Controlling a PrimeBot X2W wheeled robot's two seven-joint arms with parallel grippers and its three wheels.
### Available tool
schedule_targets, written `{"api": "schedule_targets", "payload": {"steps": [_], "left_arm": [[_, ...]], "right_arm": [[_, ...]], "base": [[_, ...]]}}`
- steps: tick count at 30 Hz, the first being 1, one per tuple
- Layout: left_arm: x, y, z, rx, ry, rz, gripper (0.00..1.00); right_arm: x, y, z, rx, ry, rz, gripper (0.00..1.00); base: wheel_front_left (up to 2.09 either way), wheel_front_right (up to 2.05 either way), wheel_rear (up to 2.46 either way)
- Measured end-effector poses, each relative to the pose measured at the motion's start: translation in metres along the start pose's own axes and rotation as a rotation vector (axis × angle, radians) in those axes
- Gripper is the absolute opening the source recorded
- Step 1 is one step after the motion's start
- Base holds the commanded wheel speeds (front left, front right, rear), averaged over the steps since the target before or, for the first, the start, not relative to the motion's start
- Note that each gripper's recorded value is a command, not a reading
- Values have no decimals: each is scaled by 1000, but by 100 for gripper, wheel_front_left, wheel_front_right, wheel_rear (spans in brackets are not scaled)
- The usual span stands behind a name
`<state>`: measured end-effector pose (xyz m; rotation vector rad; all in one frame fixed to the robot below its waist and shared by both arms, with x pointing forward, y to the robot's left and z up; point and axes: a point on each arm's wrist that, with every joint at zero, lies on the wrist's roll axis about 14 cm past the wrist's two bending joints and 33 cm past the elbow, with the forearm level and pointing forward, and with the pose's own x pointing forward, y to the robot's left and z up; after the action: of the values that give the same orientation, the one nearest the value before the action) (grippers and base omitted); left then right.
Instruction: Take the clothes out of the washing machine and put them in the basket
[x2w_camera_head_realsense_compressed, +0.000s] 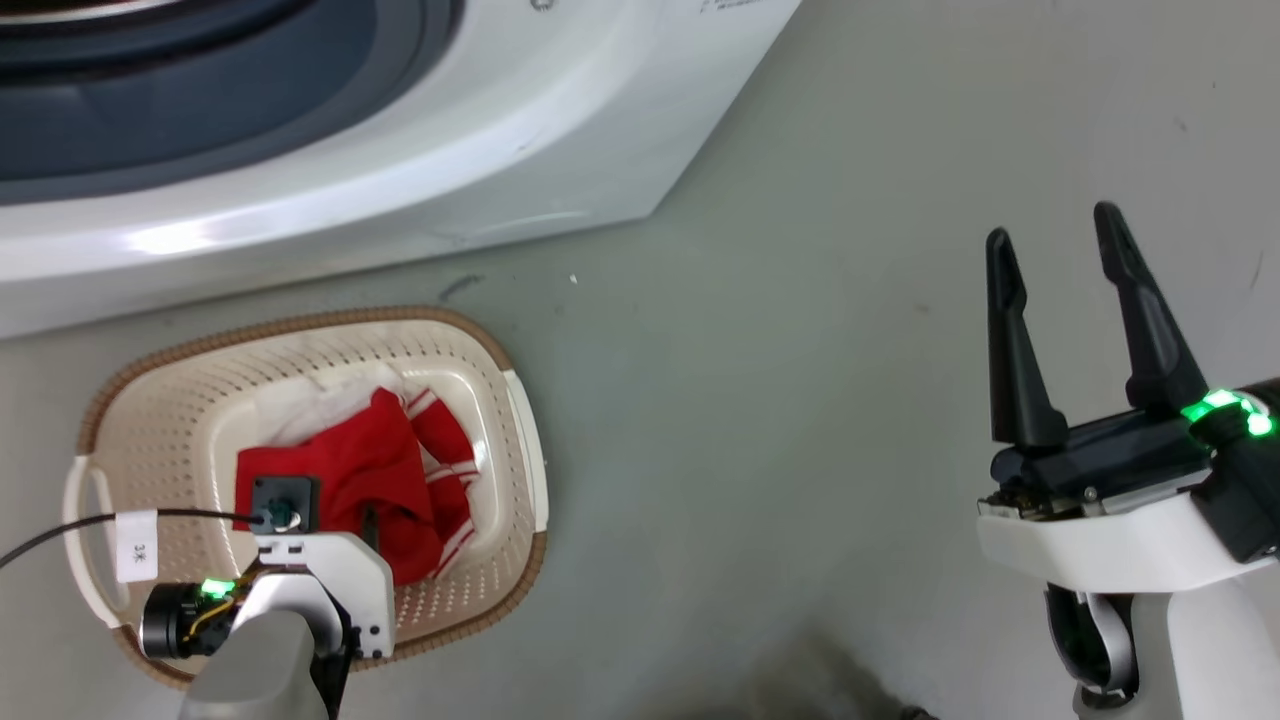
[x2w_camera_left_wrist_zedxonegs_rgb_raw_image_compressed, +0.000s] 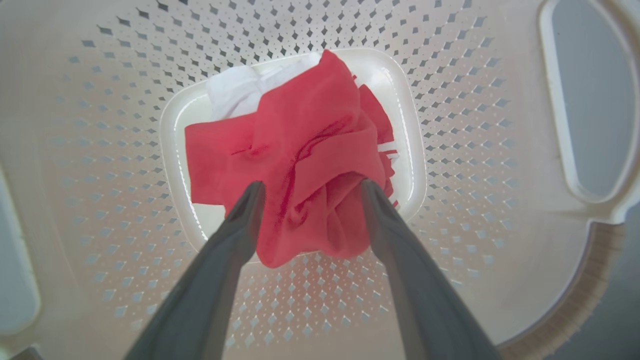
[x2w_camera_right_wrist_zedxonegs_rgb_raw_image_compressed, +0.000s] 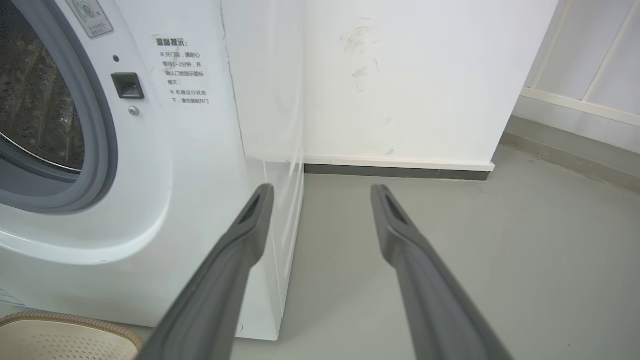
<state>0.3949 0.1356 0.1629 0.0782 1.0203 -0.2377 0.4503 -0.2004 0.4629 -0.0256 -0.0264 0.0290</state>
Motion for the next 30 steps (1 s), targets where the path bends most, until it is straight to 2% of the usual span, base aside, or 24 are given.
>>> {"api": "schedule_targets", "payload": {"steps": [3,5,10,15,30], "left_arm": [[-14,-2,11,-8,-49,6,100],[-29,-4,33,-28,-143,11,100],[-63,0,42,-38,-239,43,100],[-95,4,70,-52,-380,74,100],[-200,16,146,-53,-801,168,100]], "right_arm": [[-9,0,11,2,-16,-3,100],[-19,2,21,4,-30,-3,100],[-35,7,38,4,-61,5,100],[-50,11,53,8,-94,12,100],[-89,19,82,18,-163,24,100]], "base": [[0,0,0],[0,0,0],[0,0,0],[0,0,0],[0,0,0]]}}
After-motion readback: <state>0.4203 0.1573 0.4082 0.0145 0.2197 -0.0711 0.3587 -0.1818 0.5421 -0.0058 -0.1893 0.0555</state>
